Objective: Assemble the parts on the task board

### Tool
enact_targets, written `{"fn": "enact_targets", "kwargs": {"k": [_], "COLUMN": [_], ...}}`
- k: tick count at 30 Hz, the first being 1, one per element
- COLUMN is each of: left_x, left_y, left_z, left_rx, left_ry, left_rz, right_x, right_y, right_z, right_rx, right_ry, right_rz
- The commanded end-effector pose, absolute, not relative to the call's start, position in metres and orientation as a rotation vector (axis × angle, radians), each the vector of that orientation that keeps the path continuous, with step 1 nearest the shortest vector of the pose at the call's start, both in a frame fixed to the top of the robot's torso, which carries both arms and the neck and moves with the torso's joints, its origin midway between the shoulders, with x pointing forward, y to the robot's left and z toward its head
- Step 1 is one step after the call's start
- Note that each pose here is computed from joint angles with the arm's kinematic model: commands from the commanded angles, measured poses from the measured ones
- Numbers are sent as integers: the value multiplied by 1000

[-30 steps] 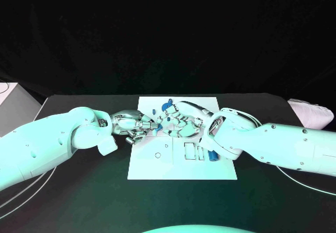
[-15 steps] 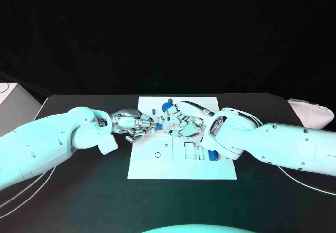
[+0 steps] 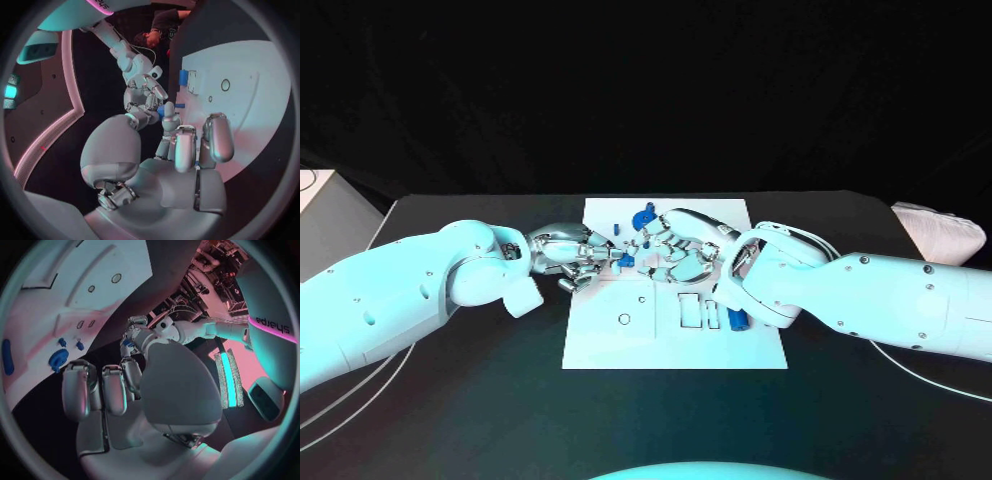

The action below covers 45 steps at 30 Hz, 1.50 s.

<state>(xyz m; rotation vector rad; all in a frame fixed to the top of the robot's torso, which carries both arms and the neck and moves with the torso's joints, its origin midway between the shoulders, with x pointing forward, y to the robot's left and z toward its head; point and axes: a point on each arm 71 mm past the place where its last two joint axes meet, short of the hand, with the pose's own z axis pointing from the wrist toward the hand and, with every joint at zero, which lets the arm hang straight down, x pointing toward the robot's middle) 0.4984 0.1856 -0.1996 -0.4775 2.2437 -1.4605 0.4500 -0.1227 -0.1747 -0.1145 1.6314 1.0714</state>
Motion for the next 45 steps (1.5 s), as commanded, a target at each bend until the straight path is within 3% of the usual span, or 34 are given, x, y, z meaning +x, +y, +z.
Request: {"fn": "enact_targets", "kwargs": {"k": [1,9,24,35,45], "left_x": [499,498,507,518,534], "left_y": [182,181,183,167,145], "left_z": [-197,-199,-210,-208,-197], "left_rx": [-471,-449,-468,-409,-274], "left_ry": [2227,2251,2309,2336,2261], "left_rz": [-1484,-1436,-1134,-881,-673], "right_x": [449,458,483,508,519], "right_y": [-120,-131,-177,-226,-255], "right_z": [-176,-174,-174,-155,-132], "right_rx": [-121,-51,99,205,230], "right_ry": [1635,1576,1517,1431,1364], "right_rz": [1080,1022,903,805,746]}}
